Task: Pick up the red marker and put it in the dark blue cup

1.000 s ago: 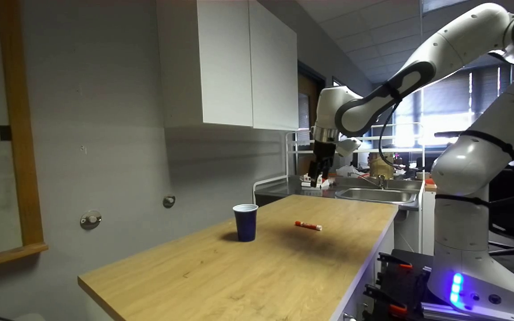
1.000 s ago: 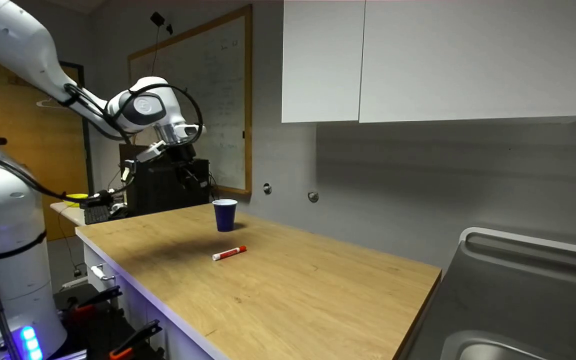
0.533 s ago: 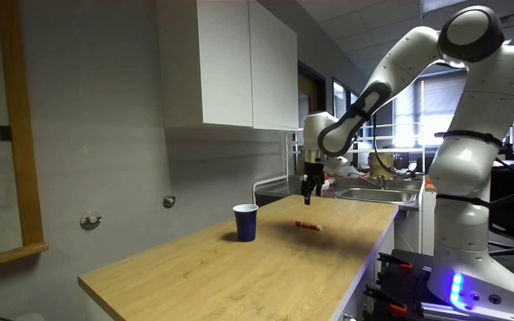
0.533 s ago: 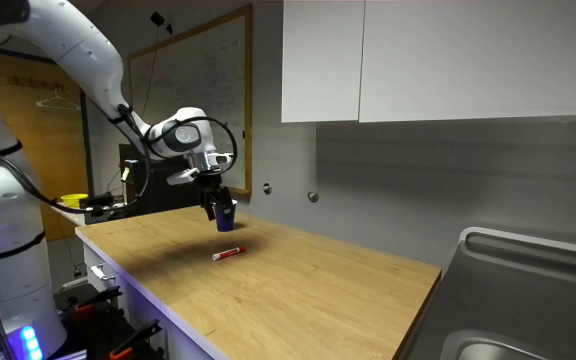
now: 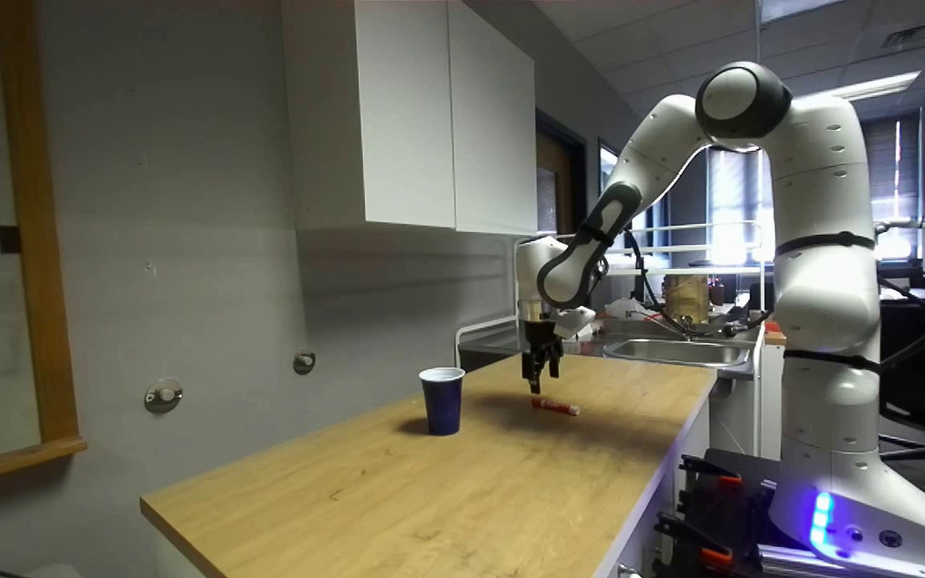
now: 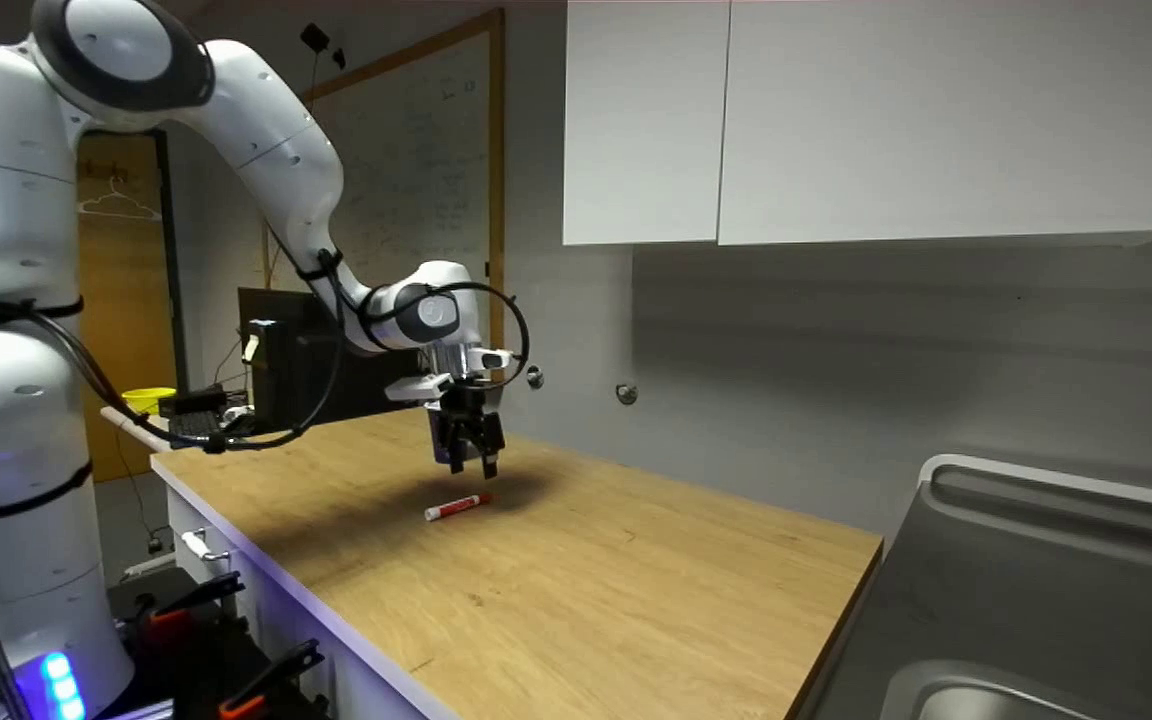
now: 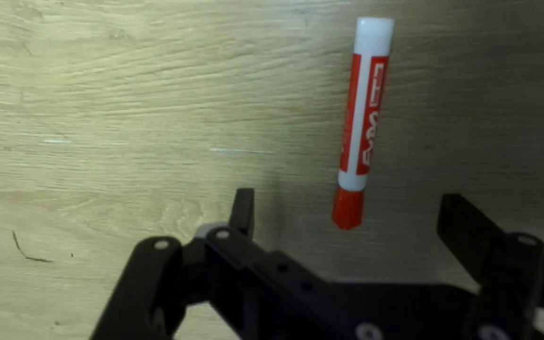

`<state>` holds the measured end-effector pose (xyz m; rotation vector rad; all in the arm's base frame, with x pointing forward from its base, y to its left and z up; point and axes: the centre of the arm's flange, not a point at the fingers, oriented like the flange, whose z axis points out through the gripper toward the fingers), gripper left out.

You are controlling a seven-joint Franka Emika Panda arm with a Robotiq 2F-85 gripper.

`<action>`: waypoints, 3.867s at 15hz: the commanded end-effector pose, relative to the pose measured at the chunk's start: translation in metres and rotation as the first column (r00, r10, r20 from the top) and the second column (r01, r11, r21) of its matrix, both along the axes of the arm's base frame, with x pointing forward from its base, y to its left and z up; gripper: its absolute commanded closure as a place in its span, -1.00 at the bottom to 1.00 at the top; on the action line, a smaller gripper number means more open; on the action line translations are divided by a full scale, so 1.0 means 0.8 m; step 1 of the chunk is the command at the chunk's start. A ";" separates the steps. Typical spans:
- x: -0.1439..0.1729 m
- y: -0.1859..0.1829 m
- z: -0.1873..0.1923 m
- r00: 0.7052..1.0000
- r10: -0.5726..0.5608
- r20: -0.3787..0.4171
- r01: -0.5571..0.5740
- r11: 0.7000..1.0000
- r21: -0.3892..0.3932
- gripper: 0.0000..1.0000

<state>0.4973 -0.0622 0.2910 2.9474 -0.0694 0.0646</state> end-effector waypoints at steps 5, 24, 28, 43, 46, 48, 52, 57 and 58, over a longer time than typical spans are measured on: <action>0.031 -0.052 -0.060 0.995 -0.003 -0.100 0.002 1.000 -0.012 -1.00; 0.033 -0.038 -0.053 0.993 0.026 -0.113 -0.028 1.000 -0.015 0.80; 0.026 -0.037 -0.042 0.994 0.019 -0.108 -0.021 1.000 -0.016 0.80; -0.048 0.130 0.175 0.974 0.139 0.178 -0.138 0.990 -0.021 0.82; -0.047 0.207 0.208 0.948 0.203 0.244 -0.211 0.977 0.005 0.82; -0.047 0.251 0.222 0.927 0.255 0.276 -0.270 0.963 0.019 0.82; -0.019 0.301 0.249 0.873 0.367 0.320 -0.387 0.922 -0.002 0.82; 0.054 0.310 0.272 0.821 0.443 0.361 -0.476 0.880 0.003 0.82; 0.069 0.311 0.268 0.813 0.453 0.365 -0.490 0.872 0.009 0.82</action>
